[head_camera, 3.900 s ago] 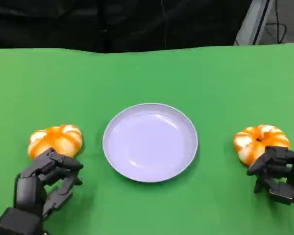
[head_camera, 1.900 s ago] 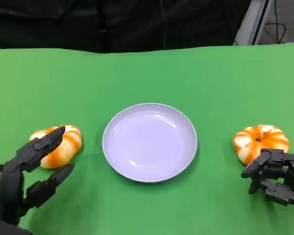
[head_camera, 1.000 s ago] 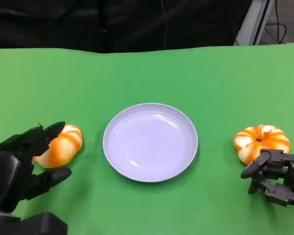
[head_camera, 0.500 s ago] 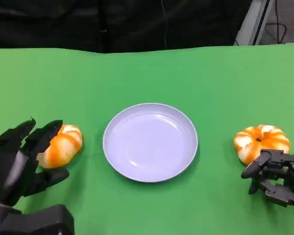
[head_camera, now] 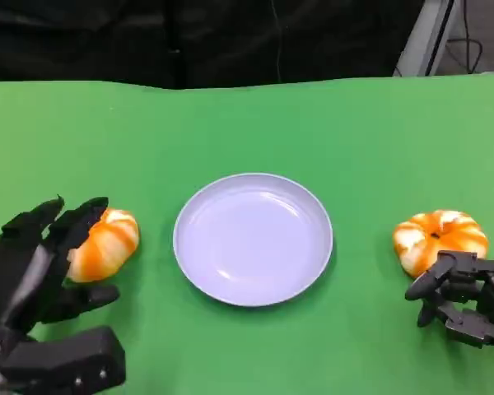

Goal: Grasp the bread from the table and place it into the plate.

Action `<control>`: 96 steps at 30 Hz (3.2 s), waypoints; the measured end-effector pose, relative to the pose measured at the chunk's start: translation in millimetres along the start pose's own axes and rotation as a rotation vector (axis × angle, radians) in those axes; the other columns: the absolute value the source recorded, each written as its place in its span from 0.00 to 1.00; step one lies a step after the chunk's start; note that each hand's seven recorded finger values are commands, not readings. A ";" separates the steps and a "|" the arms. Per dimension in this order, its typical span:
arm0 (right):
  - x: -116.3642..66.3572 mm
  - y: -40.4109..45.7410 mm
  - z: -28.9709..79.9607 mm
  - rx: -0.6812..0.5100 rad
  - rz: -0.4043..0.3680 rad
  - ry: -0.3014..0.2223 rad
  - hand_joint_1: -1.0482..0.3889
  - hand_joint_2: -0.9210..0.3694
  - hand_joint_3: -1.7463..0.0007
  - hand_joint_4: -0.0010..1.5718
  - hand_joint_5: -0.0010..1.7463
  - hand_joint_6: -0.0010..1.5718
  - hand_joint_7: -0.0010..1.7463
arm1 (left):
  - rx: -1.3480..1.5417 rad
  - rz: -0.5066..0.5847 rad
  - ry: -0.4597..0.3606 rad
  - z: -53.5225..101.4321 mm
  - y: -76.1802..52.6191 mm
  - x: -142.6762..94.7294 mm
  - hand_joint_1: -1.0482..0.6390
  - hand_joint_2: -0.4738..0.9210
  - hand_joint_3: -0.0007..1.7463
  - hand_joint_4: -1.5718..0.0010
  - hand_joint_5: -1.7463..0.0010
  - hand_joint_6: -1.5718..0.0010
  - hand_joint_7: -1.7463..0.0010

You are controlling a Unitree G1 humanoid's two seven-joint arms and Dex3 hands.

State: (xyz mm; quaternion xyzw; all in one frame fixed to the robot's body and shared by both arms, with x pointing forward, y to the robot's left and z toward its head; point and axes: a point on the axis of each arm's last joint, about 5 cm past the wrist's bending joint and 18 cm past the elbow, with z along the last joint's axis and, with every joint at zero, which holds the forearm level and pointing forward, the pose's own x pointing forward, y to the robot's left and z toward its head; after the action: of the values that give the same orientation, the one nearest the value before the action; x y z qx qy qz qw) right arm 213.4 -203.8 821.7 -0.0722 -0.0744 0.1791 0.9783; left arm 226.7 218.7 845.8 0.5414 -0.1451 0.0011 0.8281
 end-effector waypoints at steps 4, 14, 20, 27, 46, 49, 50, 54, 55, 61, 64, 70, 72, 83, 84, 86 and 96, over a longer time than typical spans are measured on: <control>0.0 0.1 0.0 0.000 -0.001 0.000 0.78 0.07 0.64 0.56 0.79 0.60 0.55 | -0.001 -0.007 0.003 -0.4 -0.5 2.4 0.06 1.00 0.11 0.76 1.00 0.75 1.00; -0.1 0.3 0.0 -0.002 -0.004 -0.001 0.78 0.08 0.63 0.56 0.79 0.59 0.56 | -0.006 -0.056 0.012 -3.8 -4.7 5.0 0.06 1.00 0.11 0.76 1.00 0.75 1.00; 0.0 0.5 0.0 -0.003 -0.006 -0.001 0.79 0.08 0.63 0.57 0.79 0.59 0.56 | -0.033 -0.082 0.010 -1.7 -6.4 10.0 0.07 1.00 0.11 0.76 1.00 0.75 1.00; -0.2 0.2 0.0 0.000 -0.001 -0.002 0.79 0.08 0.62 0.56 0.79 0.60 0.55 | -0.030 -0.109 0.022 -2.8 -7.9 11.2 0.09 1.00 0.10 0.76 1.00 0.75 1.00; -0.6 -0.4 -0.1 0.009 0.003 -0.004 0.79 0.07 0.63 0.56 0.80 0.59 0.56 | -0.026 -0.151 0.053 -4.4 -12.0 12.0 0.09 1.00 0.11 0.74 0.99 0.74 1.00; -0.7 -0.7 -0.3 0.015 0.004 -0.003 0.79 0.07 0.63 0.56 0.80 0.59 0.56 | -0.019 -0.158 0.057 -5.0 -11.8 14.1 0.09 1.00 0.12 0.74 1.00 0.74 1.00; -0.8 -0.7 -0.3 0.016 0.004 -0.004 0.79 0.07 0.63 0.56 0.80 0.59 0.56 | -0.017 -0.158 0.058 -5.0 -11.5 15.1 0.09 1.00 0.12 0.74 1.00 0.74 1.00; -0.8 -0.8 -0.4 0.019 0.001 -0.004 0.79 0.07 0.63 0.55 0.80 0.59 0.56 | -0.021 -0.161 0.061 -4.2 -12.1 18.0 0.10 1.00 0.11 0.74 0.99 0.74 1.00; -0.8 -0.8 -0.4 0.019 0.001 -0.004 0.79 0.07 0.63 0.55 0.80 0.59 0.56 | -0.023 -0.165 0.065 -4.3 -12.7 18.0 0.10 1.00 0.11 0.74 0.99 0.74 1.00; -0.8 -0.8 -0.4 0.019 0.001 -0.004 0.79 0.07 0.64 0.55 0.80 0.59 0.56 | -0.029 -0.177 0.077 -4.0 -14.3 20.2 0.11 1.00 0.11 0.74 1.00 0.74 1.00; -1.0 -0.8 -0.4 0.019 0.001 -0.004 0.79 0.07 0.64 0.55 0.80 0.59 0.55 | -0.029 -0.186 0.088 -4.8 -15.2 19.8 0.13 1.00 0.11 0.73 0.99 0.74 1.00; -1.2 -0.8 -0.5 0.020 0.002 -0.004 0.79 0.07 0.64 0.56 0.80 0.59 0.55 | -0.015 -0.203 0.089 -4.5 -16.0 22.0 0.38 0.98 0.03 0.72 1.00 0.73 1.00; -1.3 -0.8 -0.6 0.020 0.002 -0.004 0.79 0.08 0.63 0.56 0.80 0.60 0.55 | -0.014 -0.206 0.091 -4.4 -16.3 22.3 0.43 0.99 0.02 0.72 1.00 0.73 1.00; -1.5 -0.6 -0.5 0.018 -0.001 -0.006 0.79 0.08 0.63 0.56 0.79 0.60 0.55 | -0.031 -0.223 0.094 -1.7 -18.1 24.1 0.56 0.98 0.00 0.74 1.00 0.74 1.00; -1.5 -0.6 -0.5 0.017 -0.001 -0.006 0.79 0.08 0.63 0.56 0.79 0.60 0.55 | -0.032 -0.228 0.093 -1.5 -17.9 24.6 0.56 0.98 0.00 0.74 1.00 0.74 1.00; -1.5 -0.6 -0.5 0.017 -0.001 -0.007 0.79 0.08 0.62 0.56 0.79 0.60 0.55 | -0.038 -0.228 0.096 -1.4 -17.6 25.1 0.56 0.98 0.00 0.74 1.00 0.73 1.00; -1.3 -0.7 -0.2 0.016 -0.006 -0.009 0.80 0.09 0.62 0.56 0.79 0.60 0.56 | -0.042 -0.240 0.099 0.2 -17.9 27.6 0.60 1.00 0.01 0.69 0.98 0.69 0.98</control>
State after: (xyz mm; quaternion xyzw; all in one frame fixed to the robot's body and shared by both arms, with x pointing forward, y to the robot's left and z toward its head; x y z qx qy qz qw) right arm 212.5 -205.0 821.5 -0.0634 -0.0778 0.1769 0.9791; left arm 255.9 206.8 836.4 0.5367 -0.0380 -0.0744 0.8396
